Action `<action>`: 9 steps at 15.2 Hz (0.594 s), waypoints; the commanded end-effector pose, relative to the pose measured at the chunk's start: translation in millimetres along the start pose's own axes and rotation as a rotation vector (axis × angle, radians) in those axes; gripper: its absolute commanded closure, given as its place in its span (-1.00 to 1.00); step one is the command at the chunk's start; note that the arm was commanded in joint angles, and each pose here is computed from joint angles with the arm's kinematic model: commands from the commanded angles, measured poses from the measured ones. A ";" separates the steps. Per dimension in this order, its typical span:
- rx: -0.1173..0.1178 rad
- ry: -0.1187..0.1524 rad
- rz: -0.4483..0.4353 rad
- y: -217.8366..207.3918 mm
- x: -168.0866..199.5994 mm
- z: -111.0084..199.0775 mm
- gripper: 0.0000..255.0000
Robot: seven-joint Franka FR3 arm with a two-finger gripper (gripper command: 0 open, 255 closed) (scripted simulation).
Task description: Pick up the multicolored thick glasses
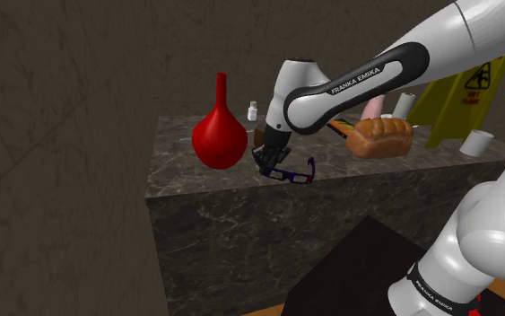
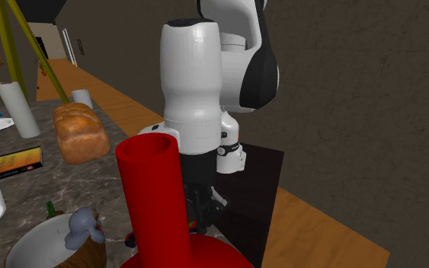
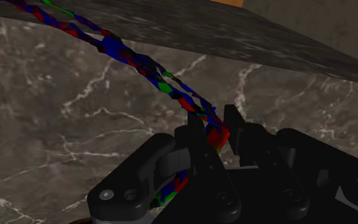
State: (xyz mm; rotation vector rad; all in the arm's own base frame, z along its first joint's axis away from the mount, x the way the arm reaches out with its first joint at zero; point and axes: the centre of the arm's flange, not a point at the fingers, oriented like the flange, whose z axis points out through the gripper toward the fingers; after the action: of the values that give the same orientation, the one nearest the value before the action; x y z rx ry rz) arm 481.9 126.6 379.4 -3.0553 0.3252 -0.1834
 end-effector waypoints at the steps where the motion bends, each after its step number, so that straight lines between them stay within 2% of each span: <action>1: -0.001 -0.001 0.001 0.0 0.4 0.3 1.00; 9: -0.001 -0.001 0.001 -3.2 5.1 -41.6 1.00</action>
State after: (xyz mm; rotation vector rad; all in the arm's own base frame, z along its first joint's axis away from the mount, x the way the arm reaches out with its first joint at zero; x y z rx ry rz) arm 481.6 126.4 416.1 -3.0556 0.3264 -0.1826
